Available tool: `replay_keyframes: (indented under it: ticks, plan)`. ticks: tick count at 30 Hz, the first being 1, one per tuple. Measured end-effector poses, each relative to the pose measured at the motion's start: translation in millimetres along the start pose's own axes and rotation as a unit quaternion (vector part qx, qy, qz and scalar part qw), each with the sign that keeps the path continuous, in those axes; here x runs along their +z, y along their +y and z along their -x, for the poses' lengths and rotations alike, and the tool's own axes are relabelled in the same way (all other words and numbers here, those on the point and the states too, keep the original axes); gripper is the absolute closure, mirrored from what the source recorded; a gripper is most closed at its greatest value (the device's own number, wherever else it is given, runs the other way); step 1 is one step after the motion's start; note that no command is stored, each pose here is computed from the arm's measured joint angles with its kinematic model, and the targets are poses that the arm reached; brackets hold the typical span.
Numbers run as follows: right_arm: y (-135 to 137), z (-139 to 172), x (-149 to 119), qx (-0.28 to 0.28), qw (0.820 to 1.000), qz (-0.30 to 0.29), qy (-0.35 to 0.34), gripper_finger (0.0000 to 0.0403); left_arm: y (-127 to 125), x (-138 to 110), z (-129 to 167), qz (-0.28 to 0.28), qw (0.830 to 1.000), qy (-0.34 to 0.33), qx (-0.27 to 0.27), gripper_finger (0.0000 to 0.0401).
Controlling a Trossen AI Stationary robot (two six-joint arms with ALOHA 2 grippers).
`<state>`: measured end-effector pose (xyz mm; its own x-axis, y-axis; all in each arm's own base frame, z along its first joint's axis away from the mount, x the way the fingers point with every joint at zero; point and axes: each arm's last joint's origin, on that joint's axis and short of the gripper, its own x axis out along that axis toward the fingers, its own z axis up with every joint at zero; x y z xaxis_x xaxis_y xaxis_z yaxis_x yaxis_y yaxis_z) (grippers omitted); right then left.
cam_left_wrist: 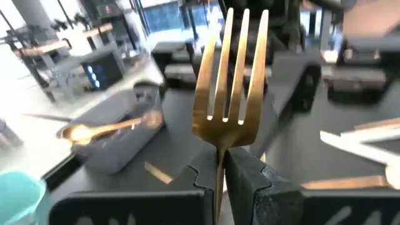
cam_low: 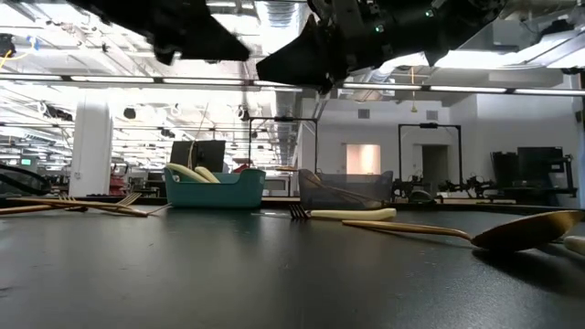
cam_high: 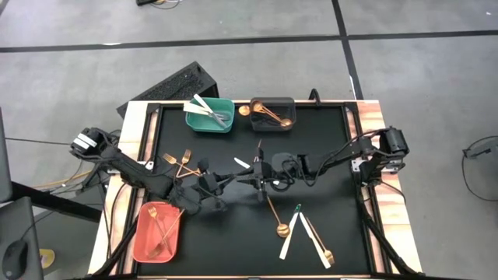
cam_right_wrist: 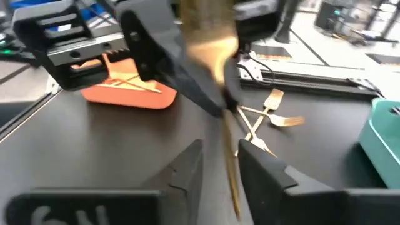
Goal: Sort silverware by color (type)
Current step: Put the gold fork into the orange bin
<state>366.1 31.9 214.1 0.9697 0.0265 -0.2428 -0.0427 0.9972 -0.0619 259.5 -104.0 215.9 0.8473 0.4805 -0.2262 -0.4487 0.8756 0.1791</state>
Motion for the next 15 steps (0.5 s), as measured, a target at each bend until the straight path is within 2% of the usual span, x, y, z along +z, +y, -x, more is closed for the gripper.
replay_keyframes:
  ticks: [5, 8, 10, 12, 15]
  plan:
    - [-4, 0, 0, -0.047, 0.999, -0.012, 0.003, 0.0232, 15, 13, 33, 0.034, 0.996, 0.084, -0.013, 0.0398]
    - [-4, 0, -1, -0.051, 0.999, -0.014, 0.005, 0.0224, 25, 21, 55, 0.086, 0.982, 0.163, -0.048, 0.0398]
    - [-4, 0, -1, -0.051, 0.998, -0.024, 0.008, 0.0222, 31, 22, 69, 0.111, 0.962, 0.235, -0.080, 0.0398]
    - [-3, 0, -3, -0.050, 0.998, -0.032, 0.016, 0.0222, 35, 22, 84, 0.142, 0.934, 0.308, -0.110, 0.0398]
    - [-1, 0, -6, -0.048, 0.998, -0.033, 0.029, 0.0224, 39, 19, 109, 0.193, 0.892, 0.392, -0.119, 0.0396]
